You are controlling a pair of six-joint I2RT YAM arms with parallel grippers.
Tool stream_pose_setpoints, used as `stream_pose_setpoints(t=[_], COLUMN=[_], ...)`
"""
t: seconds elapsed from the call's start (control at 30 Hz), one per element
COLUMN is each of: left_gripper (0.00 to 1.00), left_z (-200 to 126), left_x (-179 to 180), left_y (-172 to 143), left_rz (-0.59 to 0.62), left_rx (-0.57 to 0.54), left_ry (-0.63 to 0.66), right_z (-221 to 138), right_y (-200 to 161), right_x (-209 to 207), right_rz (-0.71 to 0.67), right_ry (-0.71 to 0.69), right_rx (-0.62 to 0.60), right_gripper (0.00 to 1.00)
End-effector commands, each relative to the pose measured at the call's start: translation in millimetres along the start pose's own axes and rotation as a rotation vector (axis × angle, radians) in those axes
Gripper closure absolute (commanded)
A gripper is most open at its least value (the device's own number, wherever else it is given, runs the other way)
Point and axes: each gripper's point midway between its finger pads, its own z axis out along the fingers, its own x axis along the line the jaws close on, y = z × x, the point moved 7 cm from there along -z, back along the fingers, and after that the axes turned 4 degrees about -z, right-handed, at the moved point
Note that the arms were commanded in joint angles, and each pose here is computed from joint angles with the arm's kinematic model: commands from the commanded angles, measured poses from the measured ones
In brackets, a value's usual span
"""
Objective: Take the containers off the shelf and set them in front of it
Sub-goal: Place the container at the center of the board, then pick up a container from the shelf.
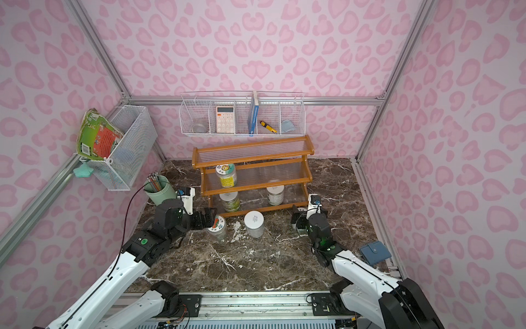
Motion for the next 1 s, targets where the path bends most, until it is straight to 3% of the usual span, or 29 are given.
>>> stream_pose_setpoints(t=[0.0, 0.4, 0.97], left_gripper=[0.01, 0.01, 0.01], left_z=[7, 55, 117], left_x=[-6, -31, -52], left_y=[13, 44, 60], left_rz=[0.054, 0.258, 0.258], left_rx=[-0.036, -0.179, -0.320], left_ry=[-0.006, -0.078, 0.068], right_z=[-7, -28, -28], right_y=[8, 27, 33], right_x=[2, 2, -4], right_rz=[-0.020, -0.008, -0.030], right_ry=[0.024, 0.079, 0.082], right_rx=[-0.002, -0.060, -0.089], right_gripper=[0.01, 0.01, 0.01])
